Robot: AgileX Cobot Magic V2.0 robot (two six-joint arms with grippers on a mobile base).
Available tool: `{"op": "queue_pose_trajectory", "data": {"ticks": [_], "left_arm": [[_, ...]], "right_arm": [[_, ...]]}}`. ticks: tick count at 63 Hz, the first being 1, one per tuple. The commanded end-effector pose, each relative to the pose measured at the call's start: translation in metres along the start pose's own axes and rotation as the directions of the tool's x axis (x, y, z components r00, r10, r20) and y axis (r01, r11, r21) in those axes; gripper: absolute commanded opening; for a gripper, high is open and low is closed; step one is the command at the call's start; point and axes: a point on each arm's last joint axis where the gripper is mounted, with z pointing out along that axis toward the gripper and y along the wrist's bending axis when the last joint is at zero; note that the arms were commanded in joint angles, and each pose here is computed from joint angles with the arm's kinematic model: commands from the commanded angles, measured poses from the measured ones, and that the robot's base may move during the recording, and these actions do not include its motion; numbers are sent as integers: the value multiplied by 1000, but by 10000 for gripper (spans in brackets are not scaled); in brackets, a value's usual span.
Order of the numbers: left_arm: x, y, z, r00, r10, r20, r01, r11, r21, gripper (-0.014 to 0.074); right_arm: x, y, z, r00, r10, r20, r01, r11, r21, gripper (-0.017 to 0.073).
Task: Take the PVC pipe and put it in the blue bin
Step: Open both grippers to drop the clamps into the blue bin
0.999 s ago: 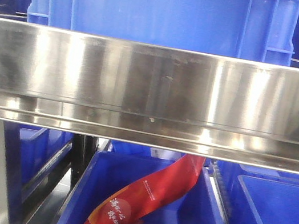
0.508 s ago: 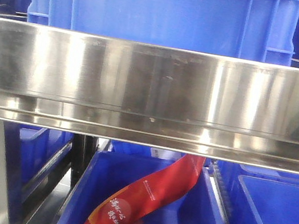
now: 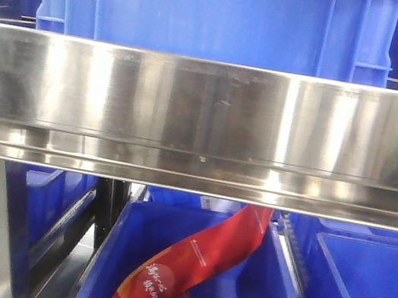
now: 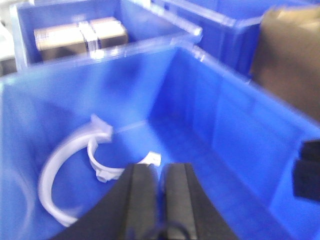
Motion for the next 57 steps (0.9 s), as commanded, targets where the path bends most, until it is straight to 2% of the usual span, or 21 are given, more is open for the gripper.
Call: {"op": "queue_pose_trajectory", "data": {"ticks": [1,6,10,16,20,26,34,42,57], "left_arm": [[-4,-3,-8,1000,-17,5,17,1000,12,-111],[-4,-2,-14,1000,-18,-17,18,1000,9,-111],[-7,-2,-28,1000,-17,-18,17,1000,10,-111],[-14,-3,-55,999,-18,39,18,1000,13,-111],[-14,-3,-74,995,-21,102,19,1000,16,-111],[-7,-3,-94,986,-25,164,22,1000,20,-111],[15,-3,-122,964,-29,264,25,999,21,-111],[48,-2,-139,941,-36,336,30,999,21,-111],[112,-1,-166,940,-52,338,47,999,25,-111]], "right_arm": [[-2,2,-7,1000,-7,-6,7,1000,-3,-168],[0,2,-13,999,-7,-42,7,1000,1,-168],[-4,3,-28,1000,-7,-18,7,1000,-2,-168],[-17,5,-61,995,-7,104,9,1000,-20,-168],[-21,5,-85,976,-7,217,14,999,-33,-168],[-16,3,-107,949,-34,312,43,999,-20,-168],[10,-2,-129,927,-77,368,81,997,4,-168],[43,-7,-142,911,-77,406,87,996,-5,-168],[107,-16,-161,899,-78,430,93,996,-14,-168]]}}
